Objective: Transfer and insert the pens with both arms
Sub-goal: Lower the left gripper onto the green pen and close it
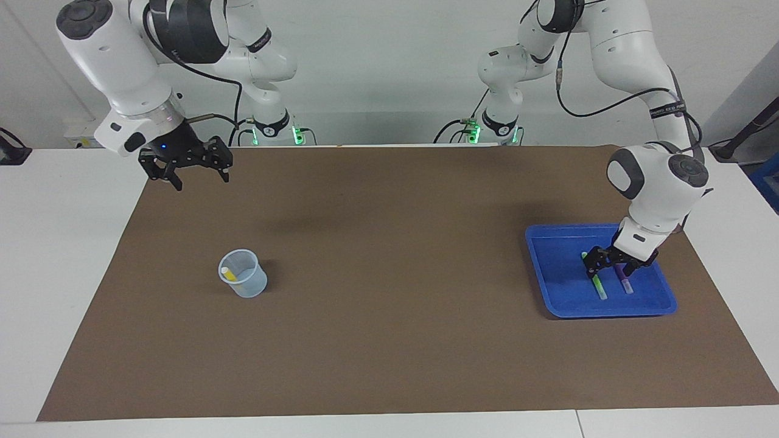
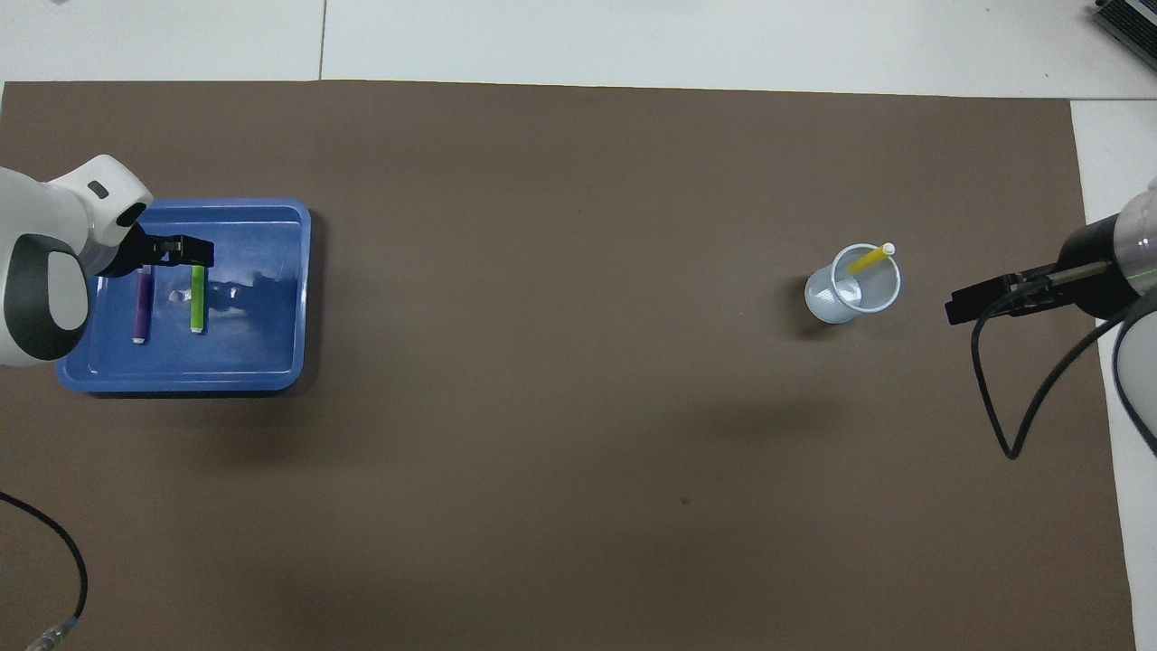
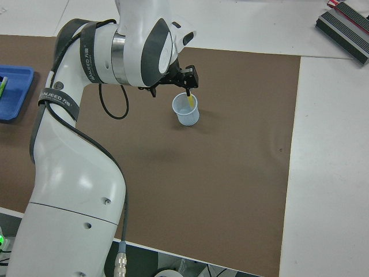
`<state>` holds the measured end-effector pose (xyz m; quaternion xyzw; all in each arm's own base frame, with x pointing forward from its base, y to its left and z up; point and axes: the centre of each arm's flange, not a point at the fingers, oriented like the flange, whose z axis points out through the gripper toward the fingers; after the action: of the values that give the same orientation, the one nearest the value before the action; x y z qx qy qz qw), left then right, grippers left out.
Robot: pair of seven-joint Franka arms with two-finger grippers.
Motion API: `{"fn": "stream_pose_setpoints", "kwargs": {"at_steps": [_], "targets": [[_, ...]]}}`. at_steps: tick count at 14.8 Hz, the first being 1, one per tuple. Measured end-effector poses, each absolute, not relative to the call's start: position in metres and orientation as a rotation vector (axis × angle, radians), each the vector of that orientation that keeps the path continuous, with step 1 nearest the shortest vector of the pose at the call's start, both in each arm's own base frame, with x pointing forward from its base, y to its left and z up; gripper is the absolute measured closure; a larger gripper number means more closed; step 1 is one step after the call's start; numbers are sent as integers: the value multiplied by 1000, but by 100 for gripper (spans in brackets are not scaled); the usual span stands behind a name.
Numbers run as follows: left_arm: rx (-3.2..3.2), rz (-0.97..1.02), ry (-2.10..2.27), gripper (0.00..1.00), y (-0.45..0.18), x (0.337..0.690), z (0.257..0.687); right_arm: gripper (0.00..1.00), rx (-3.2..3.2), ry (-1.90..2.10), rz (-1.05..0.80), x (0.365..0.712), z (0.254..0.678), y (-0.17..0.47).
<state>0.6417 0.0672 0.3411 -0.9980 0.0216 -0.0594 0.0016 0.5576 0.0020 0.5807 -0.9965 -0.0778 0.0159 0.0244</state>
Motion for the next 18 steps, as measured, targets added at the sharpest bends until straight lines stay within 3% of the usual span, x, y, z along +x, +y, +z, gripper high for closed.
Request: {"fn": "stream_pose_setpoints", "kwargs": {"at_steps": [12,18], "targets": [[-3130,-211,69,4,65,623,304,0,-3083,-240,54,557,580,2],[-3130,-212,69,16,64,619,297,0,-3083,-240,54,557,579,2]]}}
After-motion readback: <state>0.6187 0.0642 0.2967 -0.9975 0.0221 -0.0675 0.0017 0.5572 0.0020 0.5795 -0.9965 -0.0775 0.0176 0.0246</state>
